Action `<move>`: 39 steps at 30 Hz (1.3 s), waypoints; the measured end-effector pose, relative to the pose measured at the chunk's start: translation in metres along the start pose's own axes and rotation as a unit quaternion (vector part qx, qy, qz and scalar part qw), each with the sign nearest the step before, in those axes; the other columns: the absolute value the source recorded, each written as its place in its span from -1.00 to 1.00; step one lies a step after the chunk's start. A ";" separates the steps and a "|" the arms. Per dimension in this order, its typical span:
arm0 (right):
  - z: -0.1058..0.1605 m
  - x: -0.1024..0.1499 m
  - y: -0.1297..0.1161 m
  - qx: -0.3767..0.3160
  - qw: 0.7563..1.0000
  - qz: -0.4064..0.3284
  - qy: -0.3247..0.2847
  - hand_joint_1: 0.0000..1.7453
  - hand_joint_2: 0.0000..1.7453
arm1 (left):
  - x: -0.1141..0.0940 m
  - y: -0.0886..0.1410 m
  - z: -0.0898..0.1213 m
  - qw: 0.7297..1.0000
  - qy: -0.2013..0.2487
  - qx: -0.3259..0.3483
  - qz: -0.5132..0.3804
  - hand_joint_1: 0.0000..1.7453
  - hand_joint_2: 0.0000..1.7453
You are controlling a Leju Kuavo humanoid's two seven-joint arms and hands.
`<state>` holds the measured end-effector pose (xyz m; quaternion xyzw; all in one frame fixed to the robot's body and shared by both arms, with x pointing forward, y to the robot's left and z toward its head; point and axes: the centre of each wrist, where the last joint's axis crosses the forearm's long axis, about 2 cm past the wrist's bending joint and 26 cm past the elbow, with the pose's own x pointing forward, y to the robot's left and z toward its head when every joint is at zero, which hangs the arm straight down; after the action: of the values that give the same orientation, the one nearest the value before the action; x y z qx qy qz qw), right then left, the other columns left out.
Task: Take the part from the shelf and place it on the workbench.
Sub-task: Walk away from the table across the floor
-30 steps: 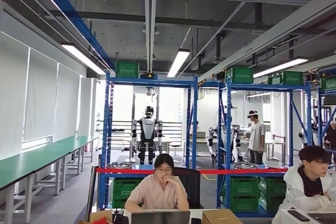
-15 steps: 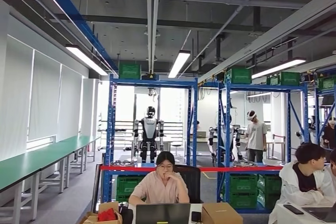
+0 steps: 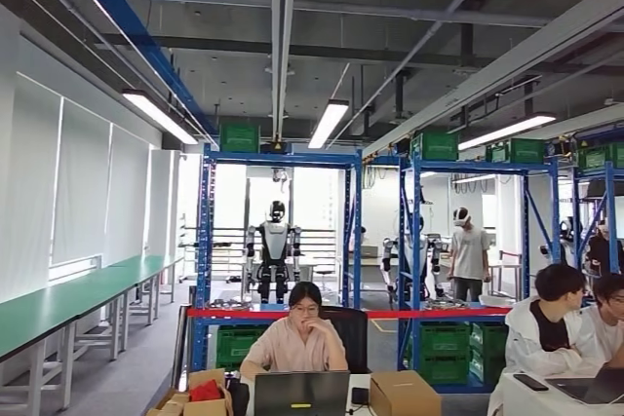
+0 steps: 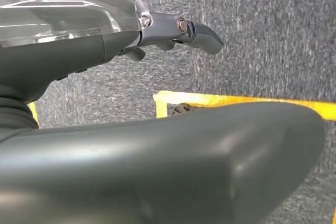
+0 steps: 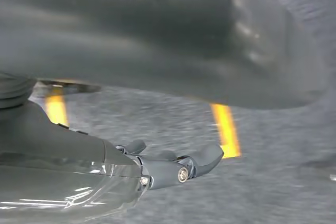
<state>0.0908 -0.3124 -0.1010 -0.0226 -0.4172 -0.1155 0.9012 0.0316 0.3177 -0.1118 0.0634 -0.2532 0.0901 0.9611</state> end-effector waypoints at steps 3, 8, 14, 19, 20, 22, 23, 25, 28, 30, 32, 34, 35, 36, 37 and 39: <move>0.009 -0.013 -0.003 -0.024 0.998 0.000 0.057 -1.00 -1.00 | -0.001 0.001 0.000 1.000 0.002 0.000 -0.002 -1.00 -1.00; 0.019 -0.026 -0.006 -0.054 0.991 0.010 0.124 -1.00 -1.00 | -0.003 0.002 0.001 1.000 0.004 -0.001 -0.006 -1.00 -1.00; 0.022 -0.029 -0.008 -0.076 0.985 -0.005 0.154 -1.00 -1.00 | 0.000 0.002 0.000 1.000 0.001 -0.001 -0.007 -1.00 -1.00; 0.025 -0.032 -0.011 -0.081 0.982 -0.004 0.169 -1.00 -1.00 | 0.000 0.002 0.000 1.000 0.001 -0.001 -0.008 -1.00 -1.00; 0.025 -0.033 -0.012 -0.082 0.982 -0.003 0.171 -1.00 -1.00 | 0.001 0.002 0.000 1.000 0.001 -0.002 -0.008 -1.00 -1.00; 0.026 -0.033 -0.011 -0.081 0.982 -0.002 0.173 -1.00 -1.00 | 0.001 0.002 0.000 1.000 0.001 -0.002 -0.009 -1.00 -1.00; 0.026 -0.033 -0.011 -0.080 0.982 -0.001 0.173 -1.00 -1.00 | 0.001 0.002 0.000 1.000 0.001 -0.002 -0.009 -1.00 -1.00; 0.026 -0.034 -0.010 -0.077 0.981 0.001 0.177 -1.00 -1.00 | 0.001 0.002 0.000 1.000 0.001 -0.002 -0.010 -1.00 -1.00; 0.024 -0.032 -0.008 -0.075 0.979 0.002 0.191 -1.00 -1.00 | 0.001 0.002 -0.001 1.000 0.000 -0.003 -0.011 -1.00 -1.00; 0.022 -0.030 -0.007 -0.075 0.974 0.004 0.212 -1.00 -1.00 | 0.002 0.002 -0.001 1.000 -0.001 -0.003 -0.012 -1.00 -1.00; 0.023 -0.031 -0.005 -0.076 0.967 0.005 0.244 -1.00 -1.00 | 0.003 0.001 -0.001 1.000 -0.002 -0.004 -0.014 -1.00 -1.00; 0.024 -0.032 -0.003 -0.078 0.959 0.005 0.274 -1.00 -1.00 | 0.003 0.002 -0.001 1.000 -0.001 -0.005 -0.016 -1.00 -1.00; 0.024 -0.033 -0.001 -0.078 0.955 0.005 0.287 -1.00 -1.00 | 0.002 0.001 -0.001 1.000 0.000 -0.005 -0.016 -1.00 -1.00; 0.025 -0.034 -0.001 -0.078 0.951 0.005 0.298 -1.00 -0.50 | 0.002 0.001 -0.001 1.000 0.000 -0.006 -0.017 -1.00 -1.00; 0.026 -0.035 0.000 -0.077 0.948 0.005 0.309 -1.00 0.00 | 0.002 0.001 -0.001 1.000 0.000 -0.006 -0.017 -1.00 -1.00; 0.027 -0.036 0.003 -0.073 0.943 0.006 0.323 -1.00 1.00 | 0.003 0.001 -0.001 1.000 0.001 -0.007 -0.015 -1.00 -1.00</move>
<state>0.0486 -0.2986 -0.1107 -0.0521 -0.0936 -0.1408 0.9842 0.0343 0.3190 -0.1115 0.0606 -0.2518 0.0735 0.9631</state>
